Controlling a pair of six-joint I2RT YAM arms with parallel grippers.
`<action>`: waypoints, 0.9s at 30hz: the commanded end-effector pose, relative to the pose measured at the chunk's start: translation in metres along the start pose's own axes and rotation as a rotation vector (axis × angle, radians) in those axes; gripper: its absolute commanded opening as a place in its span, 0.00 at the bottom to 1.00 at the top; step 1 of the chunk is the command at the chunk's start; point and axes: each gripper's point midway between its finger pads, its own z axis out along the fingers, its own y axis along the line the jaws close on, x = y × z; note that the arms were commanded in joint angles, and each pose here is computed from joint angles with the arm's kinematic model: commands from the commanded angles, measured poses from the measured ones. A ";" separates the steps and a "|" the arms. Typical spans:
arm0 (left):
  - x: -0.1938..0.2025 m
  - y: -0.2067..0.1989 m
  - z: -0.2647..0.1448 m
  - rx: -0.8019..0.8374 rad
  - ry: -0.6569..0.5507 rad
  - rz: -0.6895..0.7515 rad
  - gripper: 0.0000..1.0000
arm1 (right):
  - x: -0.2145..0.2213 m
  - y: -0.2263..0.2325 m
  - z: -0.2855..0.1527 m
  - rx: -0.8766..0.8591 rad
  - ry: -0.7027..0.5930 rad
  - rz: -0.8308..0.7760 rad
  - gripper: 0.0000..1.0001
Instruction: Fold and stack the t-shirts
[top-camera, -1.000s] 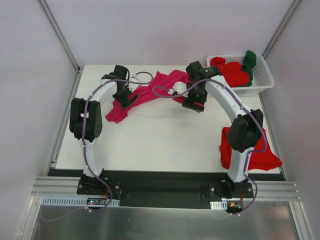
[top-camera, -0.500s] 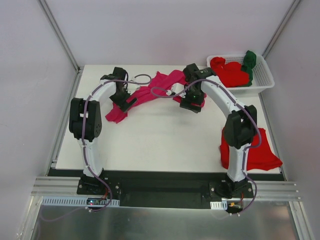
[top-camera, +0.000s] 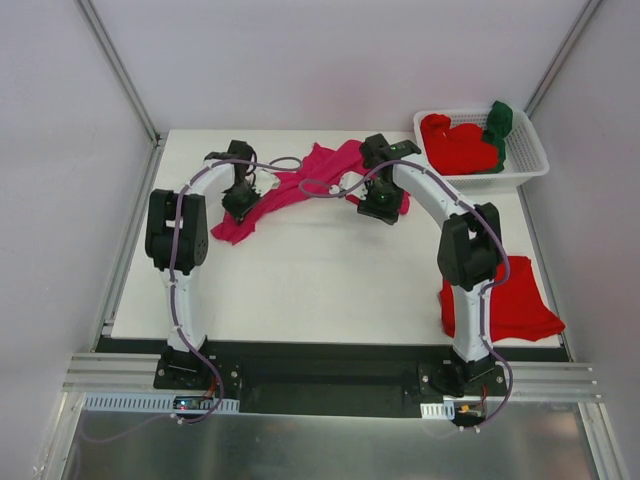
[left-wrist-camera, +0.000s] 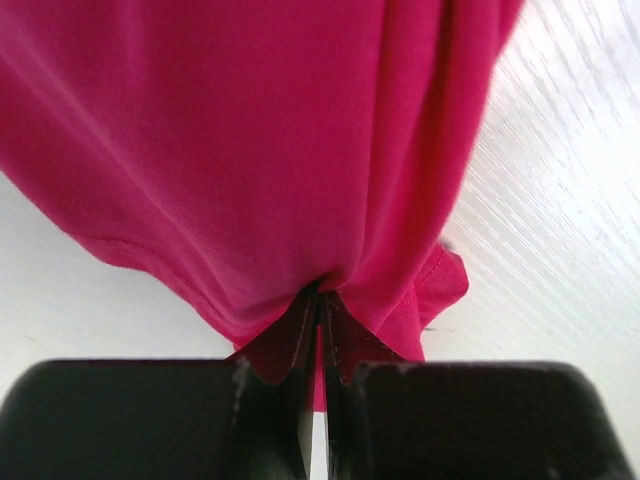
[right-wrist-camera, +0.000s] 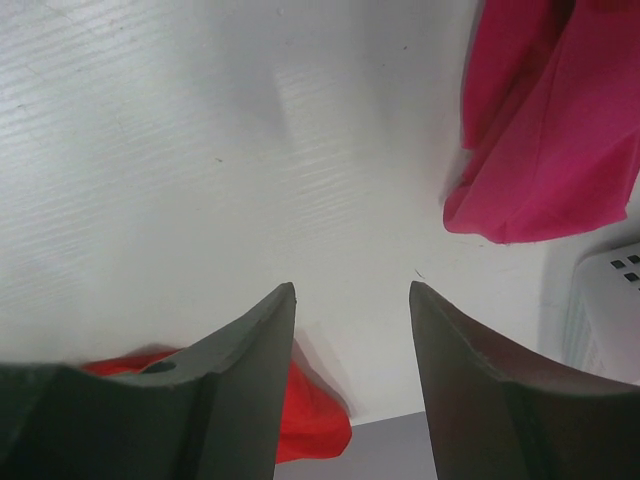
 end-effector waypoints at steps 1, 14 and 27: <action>-0.025 0.023 -0.022 -0.048 -0.074 0.044 0.00 | -0.002 0.004 0.007 -0.019 0.008 0.011 0.52; -0.014 0.052 -0.101 -0.271 -0.094 0.214 0.00 | -0.009 0.009 0.028 -0.066 0.052 -0.021 0.57; 0.037 0.052 -0.159 -0.396 -0.079 0.214 0.00 | -0.021 -0.021 0.046 0.095 0.095 -0.013 0.74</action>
